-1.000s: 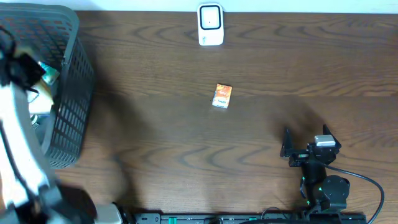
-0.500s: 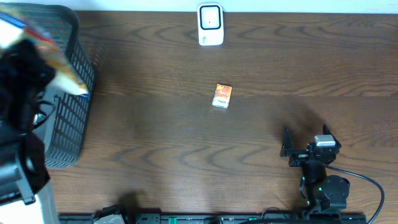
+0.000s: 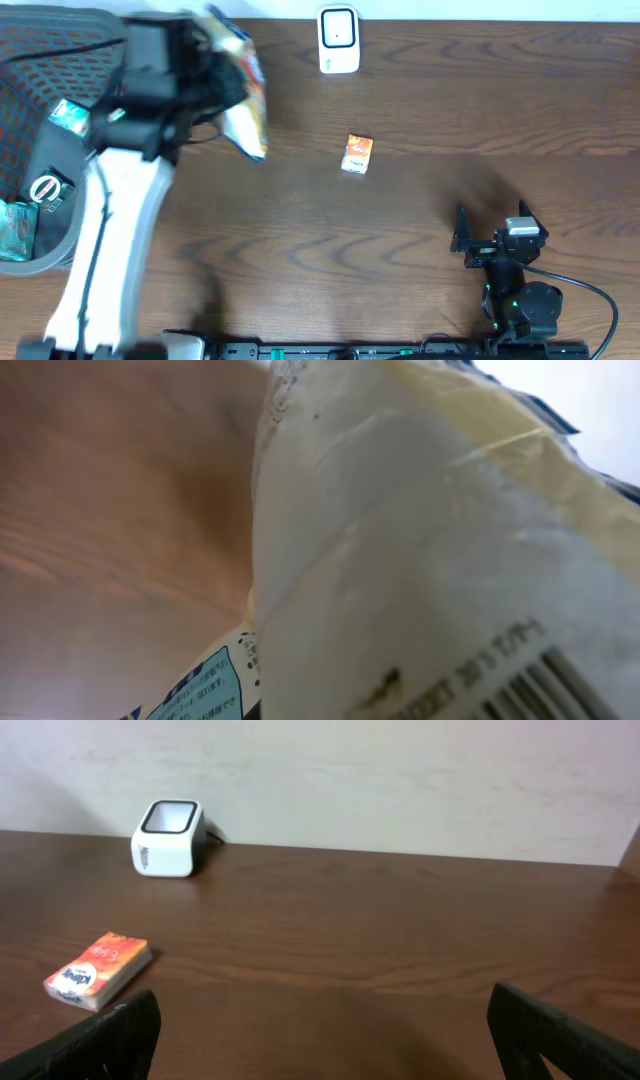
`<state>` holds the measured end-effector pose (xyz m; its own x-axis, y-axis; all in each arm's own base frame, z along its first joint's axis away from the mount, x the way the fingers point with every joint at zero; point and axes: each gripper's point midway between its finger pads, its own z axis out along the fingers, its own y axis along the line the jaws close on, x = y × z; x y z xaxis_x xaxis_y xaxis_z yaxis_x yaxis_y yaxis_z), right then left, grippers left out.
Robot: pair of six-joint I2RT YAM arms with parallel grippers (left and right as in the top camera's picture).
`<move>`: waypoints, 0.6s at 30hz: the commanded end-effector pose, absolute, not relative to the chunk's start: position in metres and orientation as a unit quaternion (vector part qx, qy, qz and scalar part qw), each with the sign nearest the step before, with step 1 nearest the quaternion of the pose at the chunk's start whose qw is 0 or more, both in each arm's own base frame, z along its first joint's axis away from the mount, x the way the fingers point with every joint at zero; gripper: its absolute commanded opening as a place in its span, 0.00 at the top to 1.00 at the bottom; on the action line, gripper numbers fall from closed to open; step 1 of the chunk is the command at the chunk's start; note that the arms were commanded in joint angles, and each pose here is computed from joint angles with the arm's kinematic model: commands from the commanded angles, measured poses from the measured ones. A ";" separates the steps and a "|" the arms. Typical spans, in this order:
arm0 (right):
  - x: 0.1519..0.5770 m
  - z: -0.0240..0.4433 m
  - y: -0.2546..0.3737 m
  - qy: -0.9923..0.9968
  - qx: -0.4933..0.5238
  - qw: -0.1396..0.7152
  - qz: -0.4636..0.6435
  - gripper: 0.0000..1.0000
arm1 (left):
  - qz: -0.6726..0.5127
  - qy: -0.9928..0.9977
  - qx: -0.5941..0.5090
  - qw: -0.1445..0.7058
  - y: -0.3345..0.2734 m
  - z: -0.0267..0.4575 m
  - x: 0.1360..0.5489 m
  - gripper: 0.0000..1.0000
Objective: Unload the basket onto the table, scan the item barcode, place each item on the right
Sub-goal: 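Carry the white snack bag out and drop it beside the orange pack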
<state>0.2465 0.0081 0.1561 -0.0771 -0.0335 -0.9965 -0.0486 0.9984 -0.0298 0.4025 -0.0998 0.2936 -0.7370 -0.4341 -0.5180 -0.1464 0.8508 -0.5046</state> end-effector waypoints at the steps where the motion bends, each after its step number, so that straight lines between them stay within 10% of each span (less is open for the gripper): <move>1: 0.246 0.156 0.008 0.734 -0.023 0.679 0.008 0.01 | -0.192 0.930 -0.151 0.273 -0.124 0.241 0.420 0.93; 10: 0.246 0.156 0.008 0.734 -0.023 0.679 0.008 0.01 | -0.131 0.968 -0.130 0.172 -0.159 0.127 0.435 0.89; 13: 0.246 0.156 0.008 0.734 -0.023 0.679 0.008 0.01 | -0.129 0.972 -0.112 0.159 -0.173 0.115 0.430 0.33; 18: 0.246 0.156 0.008 0.734 -0.023 0.679 0.008 0.01 | -0.136 0.967 -0.061 0.208 -0.169 0.151 0.436 0.18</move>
<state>0.2465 0.0081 0.1562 -0.0767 -0.0335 -0.9965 -0.0486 0.9984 -0.0299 0.4304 -0.1784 0.1128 -0.9317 -0.2224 -0.2872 -0.1376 0.9478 -0.2877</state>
